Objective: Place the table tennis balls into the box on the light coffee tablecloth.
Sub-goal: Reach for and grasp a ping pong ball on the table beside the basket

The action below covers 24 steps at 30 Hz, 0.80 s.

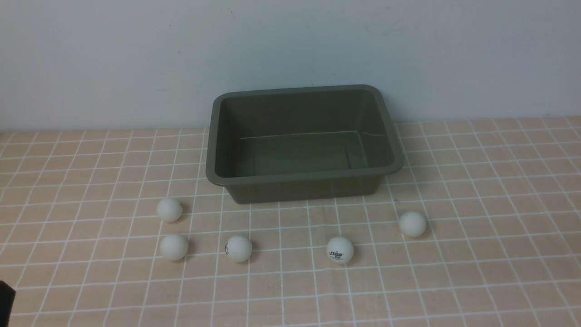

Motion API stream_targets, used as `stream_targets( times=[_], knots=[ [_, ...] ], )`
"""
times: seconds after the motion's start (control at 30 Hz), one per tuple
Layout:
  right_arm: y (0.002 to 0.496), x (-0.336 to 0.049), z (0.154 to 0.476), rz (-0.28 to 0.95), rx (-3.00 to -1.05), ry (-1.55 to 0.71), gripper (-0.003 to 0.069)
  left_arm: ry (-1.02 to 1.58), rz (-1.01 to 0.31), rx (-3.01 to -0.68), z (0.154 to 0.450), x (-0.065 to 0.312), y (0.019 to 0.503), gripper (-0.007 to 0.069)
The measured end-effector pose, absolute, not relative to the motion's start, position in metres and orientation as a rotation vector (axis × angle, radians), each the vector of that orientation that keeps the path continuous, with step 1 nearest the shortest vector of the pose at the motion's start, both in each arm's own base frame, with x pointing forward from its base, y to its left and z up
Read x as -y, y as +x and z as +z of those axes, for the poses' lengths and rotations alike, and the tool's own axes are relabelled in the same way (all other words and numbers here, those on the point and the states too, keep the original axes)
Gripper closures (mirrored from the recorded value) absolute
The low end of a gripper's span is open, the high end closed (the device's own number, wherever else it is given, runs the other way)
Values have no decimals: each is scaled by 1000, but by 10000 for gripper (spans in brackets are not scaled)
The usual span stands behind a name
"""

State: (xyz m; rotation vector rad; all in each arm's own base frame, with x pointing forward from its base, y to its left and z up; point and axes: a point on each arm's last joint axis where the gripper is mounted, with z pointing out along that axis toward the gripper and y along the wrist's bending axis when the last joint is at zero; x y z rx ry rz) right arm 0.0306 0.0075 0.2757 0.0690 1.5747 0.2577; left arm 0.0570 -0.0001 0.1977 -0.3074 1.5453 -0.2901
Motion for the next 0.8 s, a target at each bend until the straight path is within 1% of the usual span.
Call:
stream_targets(
  times=[0.03, 0.13, 0.23, 0.3, 0.37, 0.4, 0.47, 0.5, 0.53, 0.6, 0.63, 0.67, 0.73, 0.8],
  knots=[
    [31, -8, 275, 258, -1577, 69, 673, -317, -300, -1540, 198, 0, 57, 694],
    [30, -8, 272, 259, -1613, 66, 673, -433, -416, -1470, 202, -1, 57, 694],
    [30, -8, 271, 259, -1623, 65, 673, -475, -461, -1459, 202, -1, 57, 694],
    [30, -8, 271, 260, -1625, 65, 673, -472, -481, -1458, 209, 0, 56, 694],
    [30, -8, 271, 260, -1626, 65, 673, -396, -456, -1443, 232, 3, 51, 694],
    [30, -8, 271, 260, -1626, 65, 673, -394, -454, -1443, 232, 3, 51, 694],
    [30, -8, 271, 262, -1627, 66, 673, -281, -403, -1428, 263, 6, 42, 694],
    [30, -8, 271, 262, -1627, 66, 673, -243, -388, -1438, 274, 8, 39, 694],
    [30, -8, 271, 262, -1627, 66, 673, -227, -383, -1444, 278, 9, 38, 694],
    [30, -8, 271, 262, -1627, 66, 673, -144, -370, -1569, 296, 15, 39, 694],
    [30, -8, 271, 262, -1627, 66, 673, -129, -368, -1595, 300, 16, 40, 694],
    [30, -8, 271, 262, -1627, 66, 673, -80, -369, -1710, 305, 19, 44, 694],
    [30, -8, 271, 262, -1627, 66, 673, -36, -360, -1798, 312, 21, 51, 694],
    [30, -8, 271, 262, -1627, 66, 673, 59, -324, -1923, 320, 24, 62, 694]
  ],
)
